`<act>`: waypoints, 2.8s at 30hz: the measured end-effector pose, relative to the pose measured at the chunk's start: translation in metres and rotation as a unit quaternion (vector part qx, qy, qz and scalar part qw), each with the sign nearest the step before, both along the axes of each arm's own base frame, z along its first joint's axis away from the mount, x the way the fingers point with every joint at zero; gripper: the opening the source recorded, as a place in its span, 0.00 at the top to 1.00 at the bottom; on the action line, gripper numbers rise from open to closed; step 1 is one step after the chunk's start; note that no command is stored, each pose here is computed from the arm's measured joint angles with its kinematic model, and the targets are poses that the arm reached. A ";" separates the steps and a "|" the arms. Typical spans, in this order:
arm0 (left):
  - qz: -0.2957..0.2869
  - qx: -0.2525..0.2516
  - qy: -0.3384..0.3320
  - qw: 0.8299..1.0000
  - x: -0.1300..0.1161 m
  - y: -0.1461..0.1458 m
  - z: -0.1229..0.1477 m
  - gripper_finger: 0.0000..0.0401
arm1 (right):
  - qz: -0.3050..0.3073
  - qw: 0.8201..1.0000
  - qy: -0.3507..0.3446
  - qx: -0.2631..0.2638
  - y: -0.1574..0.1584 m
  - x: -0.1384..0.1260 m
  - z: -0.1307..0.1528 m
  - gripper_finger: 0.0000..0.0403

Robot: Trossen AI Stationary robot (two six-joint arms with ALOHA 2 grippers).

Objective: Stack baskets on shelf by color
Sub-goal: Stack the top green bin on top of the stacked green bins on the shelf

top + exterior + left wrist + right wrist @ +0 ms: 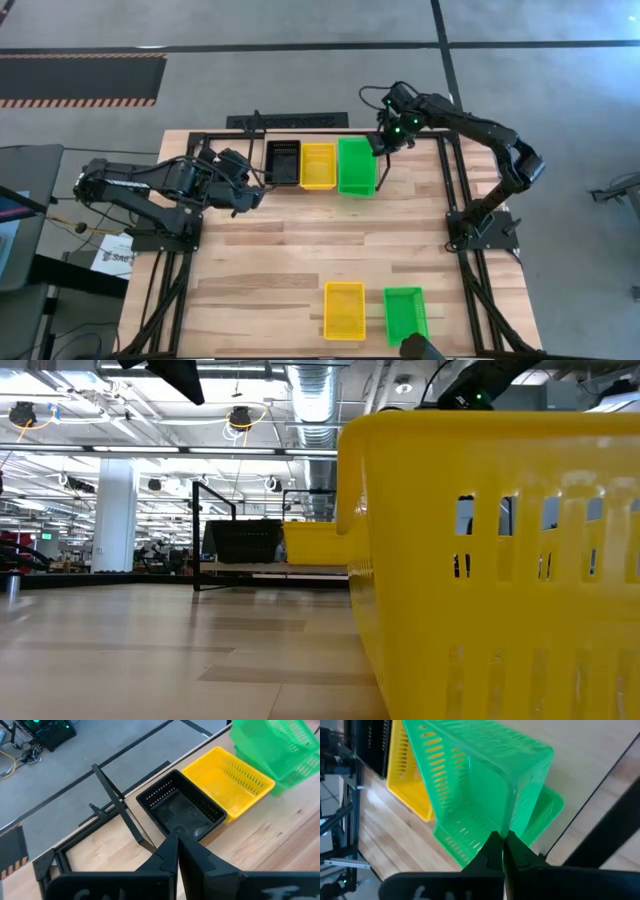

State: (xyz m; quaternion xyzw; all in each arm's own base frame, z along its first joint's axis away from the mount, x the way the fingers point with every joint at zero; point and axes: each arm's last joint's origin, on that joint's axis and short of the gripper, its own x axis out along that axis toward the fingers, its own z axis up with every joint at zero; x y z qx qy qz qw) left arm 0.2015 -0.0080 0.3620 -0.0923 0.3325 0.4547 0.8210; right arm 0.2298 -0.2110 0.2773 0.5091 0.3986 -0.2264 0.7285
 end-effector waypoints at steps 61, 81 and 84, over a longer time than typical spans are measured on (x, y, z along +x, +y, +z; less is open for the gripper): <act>-0.013 0.001 -0.031 0.999 0.007 -0.001 0.003 1.00 | -0.024 0.997 0.034 -0.071 -0.003 0.001 0.029 1.00; -0.008 -0.002 -0.037 0.999 0.007 -0.001 0.003 1.00 | 0.001 0.996 0.018 -0.082 0.006 0.005 0.056 1.00; -0.008 -0.002 -0.037 0.999 0.007 -0.001 0.003 1.00 | 0.004 0.996 0.026 -0.080 0.012 0.010 0.054 1.00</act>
